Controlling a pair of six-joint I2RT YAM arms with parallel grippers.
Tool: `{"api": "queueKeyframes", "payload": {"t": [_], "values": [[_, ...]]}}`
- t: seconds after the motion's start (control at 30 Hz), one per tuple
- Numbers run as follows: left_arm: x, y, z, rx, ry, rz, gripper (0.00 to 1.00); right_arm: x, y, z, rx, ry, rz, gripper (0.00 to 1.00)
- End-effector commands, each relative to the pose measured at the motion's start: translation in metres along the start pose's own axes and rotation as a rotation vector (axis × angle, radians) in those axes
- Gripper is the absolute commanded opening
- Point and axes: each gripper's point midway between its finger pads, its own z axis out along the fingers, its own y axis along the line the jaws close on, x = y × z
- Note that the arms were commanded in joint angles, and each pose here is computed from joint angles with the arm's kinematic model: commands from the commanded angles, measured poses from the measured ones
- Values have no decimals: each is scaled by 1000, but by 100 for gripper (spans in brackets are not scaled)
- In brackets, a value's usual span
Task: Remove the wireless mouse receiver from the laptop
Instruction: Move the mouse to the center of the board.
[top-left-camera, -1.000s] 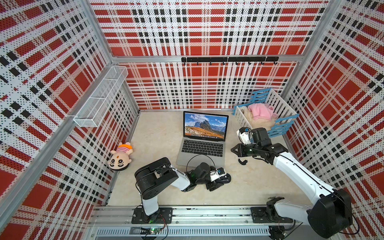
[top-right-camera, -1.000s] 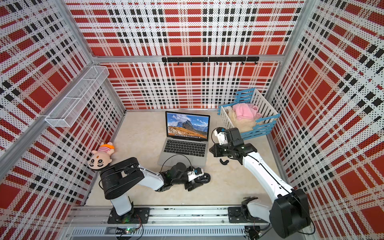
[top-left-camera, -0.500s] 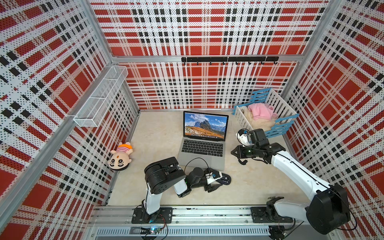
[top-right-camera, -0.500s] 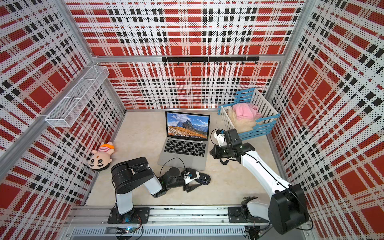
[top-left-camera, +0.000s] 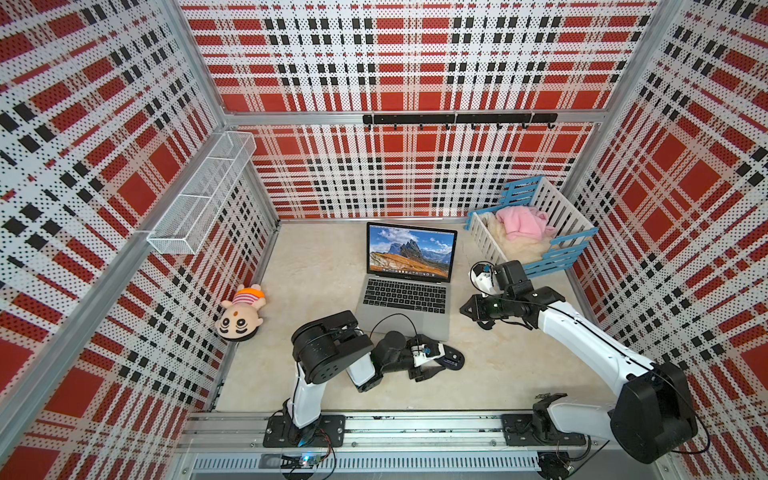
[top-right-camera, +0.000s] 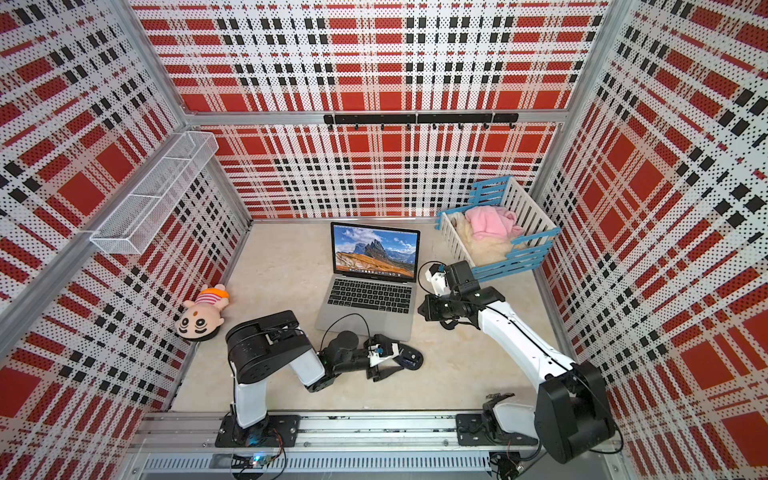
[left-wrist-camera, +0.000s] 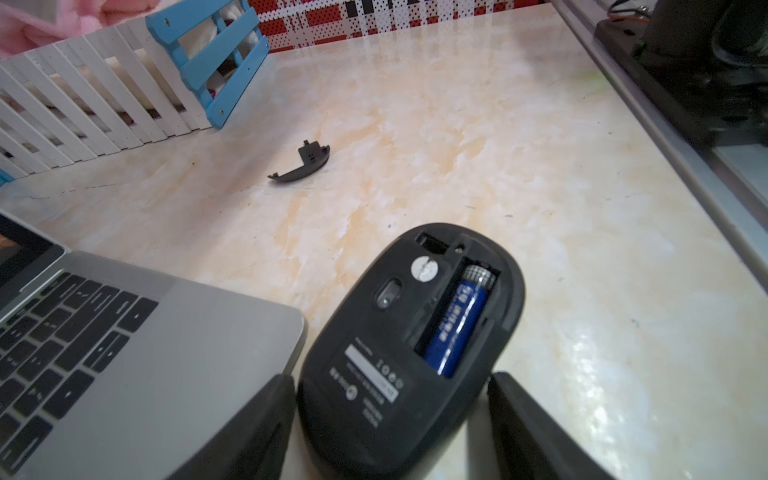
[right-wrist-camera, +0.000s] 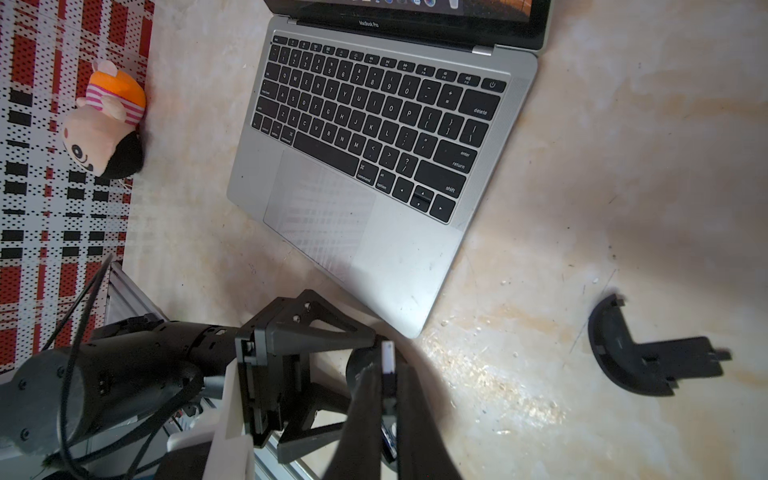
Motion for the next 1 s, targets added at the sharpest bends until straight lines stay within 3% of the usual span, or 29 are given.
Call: {"api": "queueKeyframes", "payload": {"t": [0.0, 0.2, 0.33, 0.37, 0.4, 0.8, 0.97], "values": [[34, -22, 4, 74, 104, -7, 76, 1, -2, 5, 9, 4, -2, 0], [36, -23, 4, 76, 110, -33, 79, 2, -2, 8, -1, 4, 6, 0], [36, -16, 4, 55, 112, -42, 88, 2, 0, 10, -14, 7, 6, 0], [35, -14, 4, 55, 105, -45, 97, 2, 1, 10, -16, 6, 4, 0], [34, -12, 5, 55, 102, -47, 99, 1, 1, 9, -18, 3, 2, 0], [32, -16, 17, 134, 91, -17, 100, 1, 2, 5, -10, -8, 0, 0], [41, -22, 20, 176, 116, -24, 95, 0, 1, 5, -3, -13, -2, 0]]}}
